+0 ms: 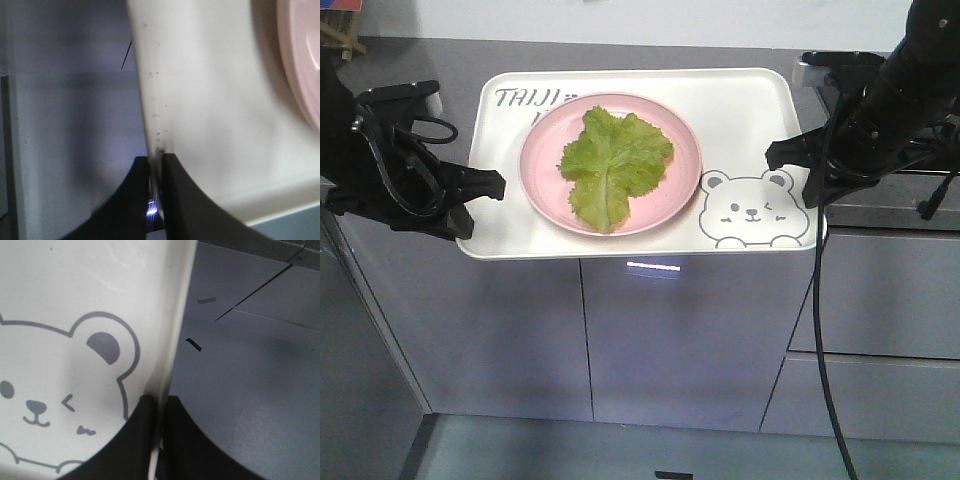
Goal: Transfer vegetables to tray and serve
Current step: 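Carry the tray with both grippers while the base turns away, then carry the tray with both grippers while the base drives to another counter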
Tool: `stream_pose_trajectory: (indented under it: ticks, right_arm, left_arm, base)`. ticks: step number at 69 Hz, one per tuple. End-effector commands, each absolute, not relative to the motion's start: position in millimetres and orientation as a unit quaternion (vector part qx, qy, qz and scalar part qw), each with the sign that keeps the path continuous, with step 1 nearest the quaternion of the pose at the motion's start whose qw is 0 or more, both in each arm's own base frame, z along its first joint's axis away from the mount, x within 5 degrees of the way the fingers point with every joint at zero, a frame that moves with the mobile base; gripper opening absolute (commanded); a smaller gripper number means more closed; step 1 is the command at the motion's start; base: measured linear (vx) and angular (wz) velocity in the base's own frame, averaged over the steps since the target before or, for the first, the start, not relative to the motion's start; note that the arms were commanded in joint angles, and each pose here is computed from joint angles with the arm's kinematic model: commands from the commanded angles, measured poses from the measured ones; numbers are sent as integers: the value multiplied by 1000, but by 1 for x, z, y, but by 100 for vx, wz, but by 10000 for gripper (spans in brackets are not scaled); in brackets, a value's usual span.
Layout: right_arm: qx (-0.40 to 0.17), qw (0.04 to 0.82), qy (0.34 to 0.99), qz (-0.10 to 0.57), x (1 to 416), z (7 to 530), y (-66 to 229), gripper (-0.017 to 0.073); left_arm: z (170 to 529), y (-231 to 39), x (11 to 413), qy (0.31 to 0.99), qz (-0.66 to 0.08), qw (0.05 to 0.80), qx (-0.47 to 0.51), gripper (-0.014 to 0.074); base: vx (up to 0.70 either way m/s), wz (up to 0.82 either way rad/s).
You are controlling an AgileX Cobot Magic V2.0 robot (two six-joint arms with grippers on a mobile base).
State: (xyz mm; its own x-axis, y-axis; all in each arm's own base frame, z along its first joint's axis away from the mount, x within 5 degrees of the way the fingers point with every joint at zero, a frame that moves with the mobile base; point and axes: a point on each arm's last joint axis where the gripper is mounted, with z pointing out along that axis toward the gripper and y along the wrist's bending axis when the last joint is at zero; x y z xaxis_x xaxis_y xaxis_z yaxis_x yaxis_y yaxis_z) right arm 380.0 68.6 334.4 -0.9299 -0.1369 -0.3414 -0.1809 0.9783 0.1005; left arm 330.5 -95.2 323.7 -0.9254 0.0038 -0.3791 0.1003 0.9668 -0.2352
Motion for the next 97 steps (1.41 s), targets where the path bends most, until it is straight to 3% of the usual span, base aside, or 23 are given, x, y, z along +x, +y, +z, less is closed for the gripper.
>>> stream_pose_trajectory:
  ticks: [1,97]
  right_arm:
    - [-97,200,972,80,366,363,71,-4]
    - [-97,200,972,80,366,363,71,-4]
  left_arm:
    - [352,-103,325,953,-161,255,39,-8]
    - [352,-103,325,953,-161,255,39,-8]
  base:
    - [3,-4]
    - [6,0]
